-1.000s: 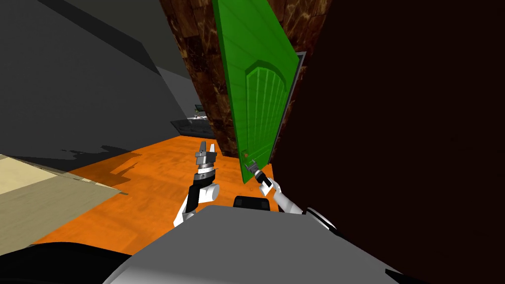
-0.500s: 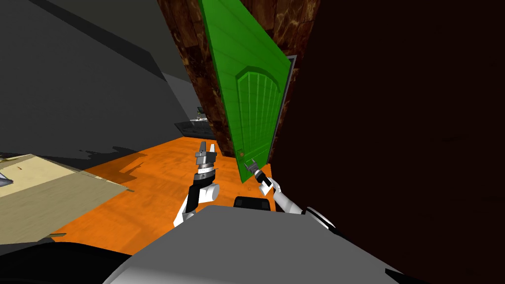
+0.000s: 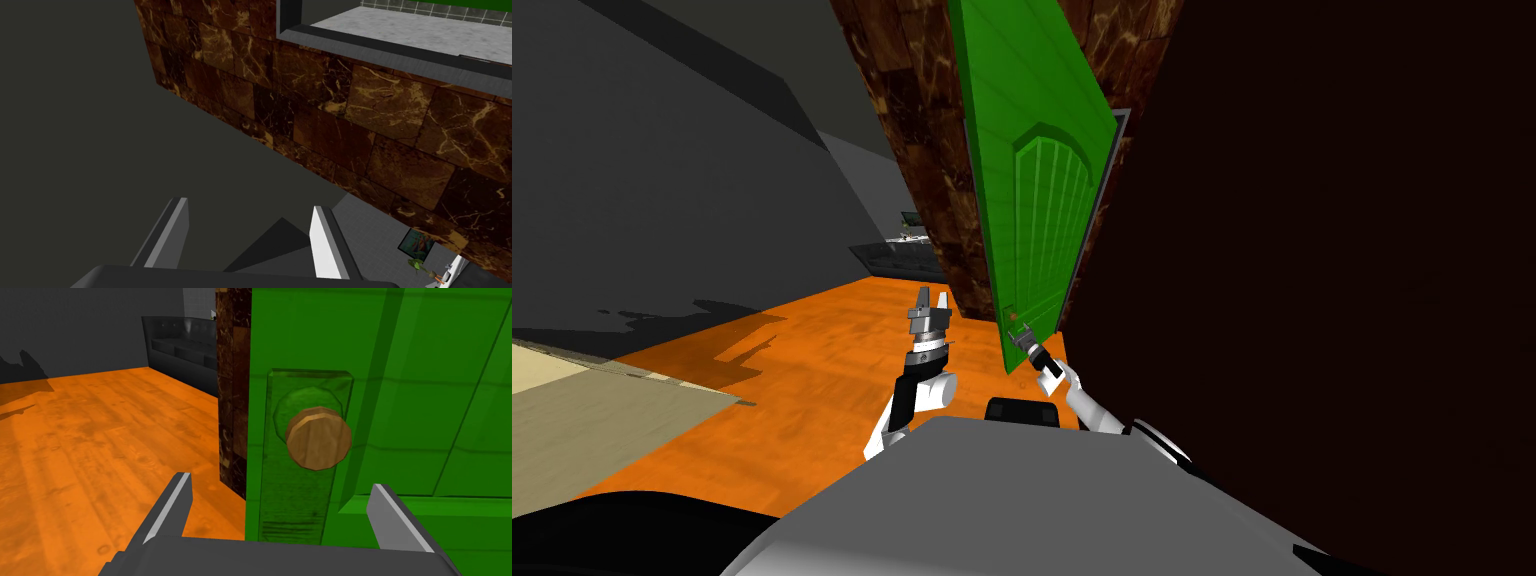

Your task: Pull the door open

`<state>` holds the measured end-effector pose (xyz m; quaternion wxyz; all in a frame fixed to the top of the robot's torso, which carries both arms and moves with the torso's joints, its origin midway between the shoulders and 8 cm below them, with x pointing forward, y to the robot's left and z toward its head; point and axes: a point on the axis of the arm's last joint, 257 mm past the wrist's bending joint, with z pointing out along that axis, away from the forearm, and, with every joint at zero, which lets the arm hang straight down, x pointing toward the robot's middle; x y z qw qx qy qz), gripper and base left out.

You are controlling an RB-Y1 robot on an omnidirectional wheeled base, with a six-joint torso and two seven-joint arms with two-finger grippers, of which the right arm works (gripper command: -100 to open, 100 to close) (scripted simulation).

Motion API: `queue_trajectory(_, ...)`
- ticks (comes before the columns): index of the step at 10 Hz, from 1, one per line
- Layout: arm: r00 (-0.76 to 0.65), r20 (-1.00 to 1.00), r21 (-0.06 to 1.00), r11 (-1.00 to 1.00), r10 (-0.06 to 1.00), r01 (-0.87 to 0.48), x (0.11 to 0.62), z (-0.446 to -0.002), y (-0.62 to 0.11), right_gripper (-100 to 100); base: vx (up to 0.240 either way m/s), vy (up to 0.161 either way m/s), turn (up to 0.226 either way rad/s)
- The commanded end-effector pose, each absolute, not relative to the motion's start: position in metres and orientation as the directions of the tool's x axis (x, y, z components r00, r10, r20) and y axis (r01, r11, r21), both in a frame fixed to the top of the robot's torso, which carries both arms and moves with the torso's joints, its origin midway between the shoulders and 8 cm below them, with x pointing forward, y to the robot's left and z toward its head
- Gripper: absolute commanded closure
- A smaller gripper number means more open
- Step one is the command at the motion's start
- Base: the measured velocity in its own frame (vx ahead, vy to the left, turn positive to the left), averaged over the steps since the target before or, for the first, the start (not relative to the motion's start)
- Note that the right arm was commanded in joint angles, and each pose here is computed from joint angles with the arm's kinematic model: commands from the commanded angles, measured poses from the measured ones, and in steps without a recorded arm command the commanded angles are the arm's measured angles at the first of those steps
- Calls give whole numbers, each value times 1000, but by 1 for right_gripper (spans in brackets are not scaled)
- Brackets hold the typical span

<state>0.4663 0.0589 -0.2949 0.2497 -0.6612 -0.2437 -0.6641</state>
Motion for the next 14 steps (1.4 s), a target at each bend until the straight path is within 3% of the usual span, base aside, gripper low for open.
queue_trajectory(1, -1, 1000, -8, -759, -11, 651, 468, -295, 58, -100, 45, 210, -163)
queue_trajectory(10, 4, 1000, -9, -783, -8, 622, 482, -299, 35, -100, 14, 183, -109)
queue_trajectory(14, 10, 1000, -1, -821, 6, 571, 502, -307, -10, -100, 6, 186, 2)
